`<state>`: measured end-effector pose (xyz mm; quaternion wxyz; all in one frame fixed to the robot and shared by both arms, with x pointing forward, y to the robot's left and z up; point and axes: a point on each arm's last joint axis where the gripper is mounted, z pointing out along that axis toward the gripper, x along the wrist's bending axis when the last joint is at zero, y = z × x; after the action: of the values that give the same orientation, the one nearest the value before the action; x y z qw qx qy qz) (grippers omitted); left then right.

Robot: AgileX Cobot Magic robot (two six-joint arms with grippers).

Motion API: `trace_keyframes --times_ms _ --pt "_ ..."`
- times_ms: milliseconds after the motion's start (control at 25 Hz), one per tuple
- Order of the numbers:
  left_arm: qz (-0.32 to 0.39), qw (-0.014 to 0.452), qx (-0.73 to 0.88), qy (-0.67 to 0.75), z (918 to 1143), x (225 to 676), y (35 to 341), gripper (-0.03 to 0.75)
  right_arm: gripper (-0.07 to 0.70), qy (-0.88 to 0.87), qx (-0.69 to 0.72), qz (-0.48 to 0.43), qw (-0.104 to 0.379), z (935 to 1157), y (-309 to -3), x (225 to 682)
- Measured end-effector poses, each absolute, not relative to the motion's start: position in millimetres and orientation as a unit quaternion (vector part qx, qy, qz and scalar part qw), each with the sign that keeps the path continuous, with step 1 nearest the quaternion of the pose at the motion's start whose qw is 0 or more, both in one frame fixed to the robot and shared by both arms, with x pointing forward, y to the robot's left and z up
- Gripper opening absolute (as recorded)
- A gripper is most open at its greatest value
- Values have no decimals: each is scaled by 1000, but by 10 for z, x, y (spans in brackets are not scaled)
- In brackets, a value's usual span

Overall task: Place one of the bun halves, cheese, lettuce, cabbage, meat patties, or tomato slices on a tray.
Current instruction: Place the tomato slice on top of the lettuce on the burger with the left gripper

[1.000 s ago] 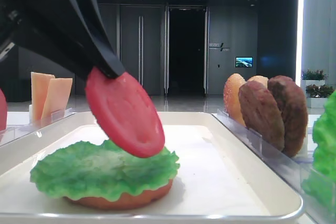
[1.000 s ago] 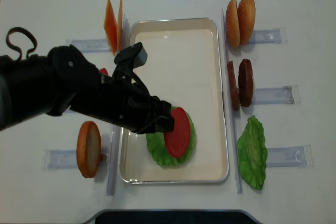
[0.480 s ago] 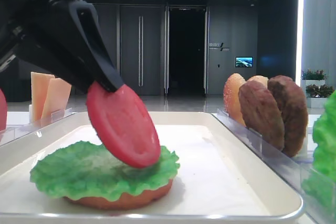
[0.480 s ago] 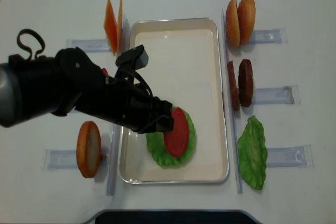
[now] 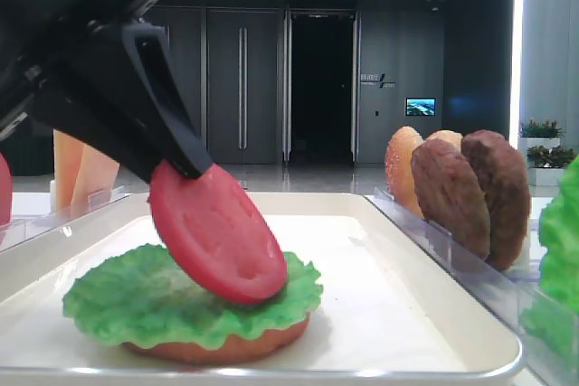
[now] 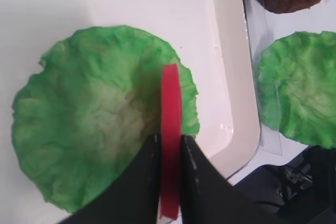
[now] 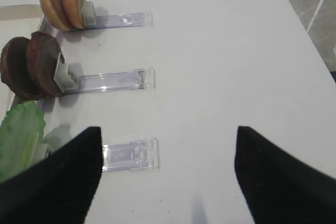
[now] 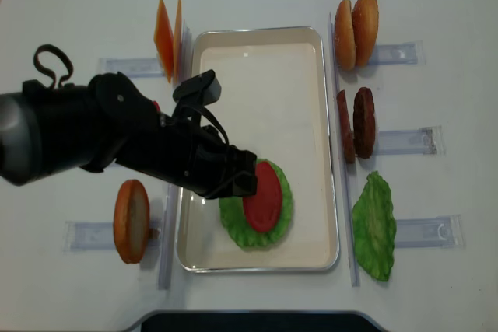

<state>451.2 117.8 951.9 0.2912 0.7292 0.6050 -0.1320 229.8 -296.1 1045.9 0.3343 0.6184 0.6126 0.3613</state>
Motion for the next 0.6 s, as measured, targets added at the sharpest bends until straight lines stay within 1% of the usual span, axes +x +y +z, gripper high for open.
trace_keyframes --times_ms 320,400,480,600 --pt "-129 286 734 602 9498 4514 1181 62 528 613 618 361 334 10459 -2961 2298" --pt "-126 283 739 599 9493 4513 1188 74 528 613 618 361 334 10459 -2961 2298" --pt "-121 277 743 596 9485 4511 1199 116 528 613 618 361 334 10459 -2961 2298" --pt "-113 265 749 597 9470 4509 1222 225 528 613 618 361 334 10459 -2961 2298"
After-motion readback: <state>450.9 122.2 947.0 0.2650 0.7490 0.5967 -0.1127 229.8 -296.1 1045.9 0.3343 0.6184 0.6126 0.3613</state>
